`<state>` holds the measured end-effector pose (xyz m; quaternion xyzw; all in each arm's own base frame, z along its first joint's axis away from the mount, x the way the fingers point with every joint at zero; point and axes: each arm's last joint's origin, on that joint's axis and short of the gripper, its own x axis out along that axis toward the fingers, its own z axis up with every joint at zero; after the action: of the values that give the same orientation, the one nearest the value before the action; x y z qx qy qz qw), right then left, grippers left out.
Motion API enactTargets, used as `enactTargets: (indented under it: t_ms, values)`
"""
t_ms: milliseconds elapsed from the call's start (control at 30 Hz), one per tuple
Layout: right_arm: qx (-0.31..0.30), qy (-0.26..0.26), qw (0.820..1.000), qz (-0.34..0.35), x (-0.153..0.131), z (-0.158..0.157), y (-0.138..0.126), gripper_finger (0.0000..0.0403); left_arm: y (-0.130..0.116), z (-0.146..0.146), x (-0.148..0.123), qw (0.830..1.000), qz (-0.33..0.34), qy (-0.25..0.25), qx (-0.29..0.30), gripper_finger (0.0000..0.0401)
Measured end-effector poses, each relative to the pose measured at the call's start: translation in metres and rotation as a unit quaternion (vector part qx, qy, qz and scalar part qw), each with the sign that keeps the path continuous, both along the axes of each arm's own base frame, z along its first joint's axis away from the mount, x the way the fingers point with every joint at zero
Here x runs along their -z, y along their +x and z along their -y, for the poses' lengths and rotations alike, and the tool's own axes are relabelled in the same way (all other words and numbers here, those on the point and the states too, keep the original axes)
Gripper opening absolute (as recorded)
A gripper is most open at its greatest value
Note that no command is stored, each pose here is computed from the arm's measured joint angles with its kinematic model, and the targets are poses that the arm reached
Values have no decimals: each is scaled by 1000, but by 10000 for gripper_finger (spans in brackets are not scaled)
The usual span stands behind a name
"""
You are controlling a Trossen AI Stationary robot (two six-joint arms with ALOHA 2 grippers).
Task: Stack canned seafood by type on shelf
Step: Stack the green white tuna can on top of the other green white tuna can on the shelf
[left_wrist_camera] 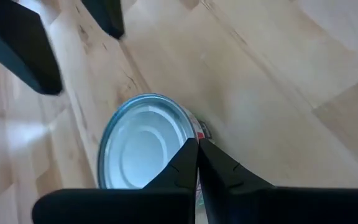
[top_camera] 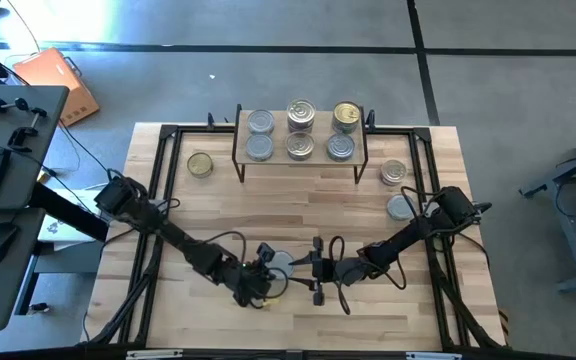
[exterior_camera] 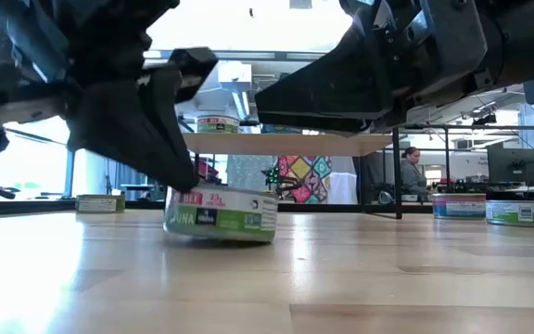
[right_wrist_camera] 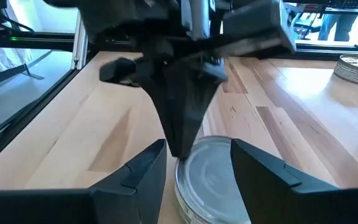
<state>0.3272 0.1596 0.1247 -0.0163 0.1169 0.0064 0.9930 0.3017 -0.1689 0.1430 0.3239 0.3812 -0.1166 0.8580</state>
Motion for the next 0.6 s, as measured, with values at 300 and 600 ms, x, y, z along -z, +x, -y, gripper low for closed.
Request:
enactTargets:
  t_ms: [300,600]
  values:
    - [-34,3,999,-37,7,5,1,176,8,0,-14,1000,-18,-5,-20,0]
    - [-91,-164,982,-37,8,15,6,249,11,-22,-20,993,-26,-60,-94,0]
